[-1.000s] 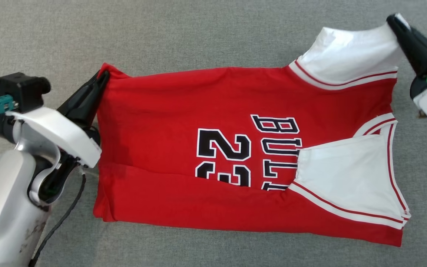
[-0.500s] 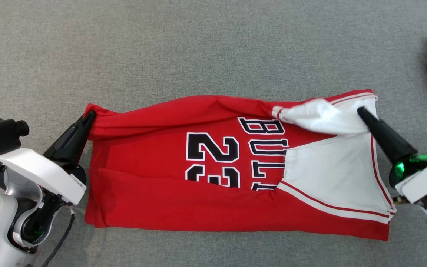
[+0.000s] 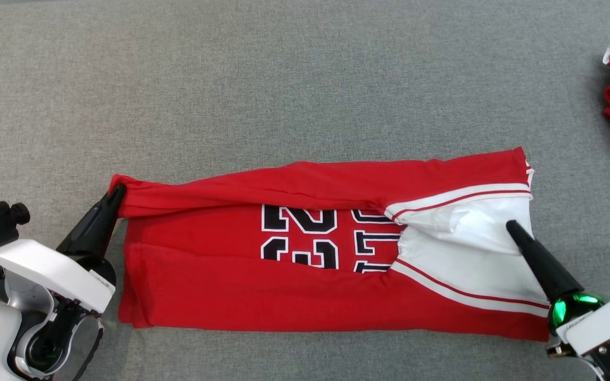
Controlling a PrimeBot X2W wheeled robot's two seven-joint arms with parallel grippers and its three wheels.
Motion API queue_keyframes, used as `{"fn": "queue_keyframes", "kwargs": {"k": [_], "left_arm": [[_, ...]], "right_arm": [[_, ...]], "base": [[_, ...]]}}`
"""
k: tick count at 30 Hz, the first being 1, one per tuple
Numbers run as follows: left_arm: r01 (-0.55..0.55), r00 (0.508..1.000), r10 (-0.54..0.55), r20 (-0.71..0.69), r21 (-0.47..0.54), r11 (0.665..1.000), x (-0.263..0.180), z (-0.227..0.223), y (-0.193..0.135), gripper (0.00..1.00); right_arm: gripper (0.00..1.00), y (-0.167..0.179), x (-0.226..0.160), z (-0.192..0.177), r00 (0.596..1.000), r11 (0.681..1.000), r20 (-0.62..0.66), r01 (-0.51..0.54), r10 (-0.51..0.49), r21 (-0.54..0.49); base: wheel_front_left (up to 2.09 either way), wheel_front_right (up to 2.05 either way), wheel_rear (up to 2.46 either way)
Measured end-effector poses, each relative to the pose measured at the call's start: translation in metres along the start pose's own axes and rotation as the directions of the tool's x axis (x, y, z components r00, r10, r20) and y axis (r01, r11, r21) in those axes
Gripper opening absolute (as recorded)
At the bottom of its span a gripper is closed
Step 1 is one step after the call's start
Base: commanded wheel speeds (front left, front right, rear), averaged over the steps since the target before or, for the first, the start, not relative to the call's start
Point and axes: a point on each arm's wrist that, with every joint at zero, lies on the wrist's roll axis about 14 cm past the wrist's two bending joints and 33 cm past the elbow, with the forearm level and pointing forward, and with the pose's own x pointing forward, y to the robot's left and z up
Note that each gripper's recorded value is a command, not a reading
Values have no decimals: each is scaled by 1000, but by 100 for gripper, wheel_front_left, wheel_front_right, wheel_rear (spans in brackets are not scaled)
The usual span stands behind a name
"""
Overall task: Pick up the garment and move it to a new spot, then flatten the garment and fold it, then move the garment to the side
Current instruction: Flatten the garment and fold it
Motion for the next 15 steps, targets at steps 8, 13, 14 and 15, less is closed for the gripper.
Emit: {"fn": "queue_keyframes", "kwargs": {"k": [8,13,14,15], "left_arm": [[-40,999,39,-22,-38,998,-7,-21,10,0],[-48,999,47,-25,-62,997,-11,-33,8,100],[-52,999,52,-9,-57,997,-11,-31,9,100],[-58,998,58,2,-52,997,-12,-30,10,100]], "right_arm": [[0,-16,-12,-26,998,998,-24,63,-62,23],[100,-23,-18,-35,996,996,-21,89,-89,8],[100,-24,-19,-34,996,996,-13,90,-90,-6],[100,-24,-20,-33,996,996,-7,91,-91,-24]], "base": [[0,0,0],[0,0,0],[0,0,0],[0,0,0]]}}
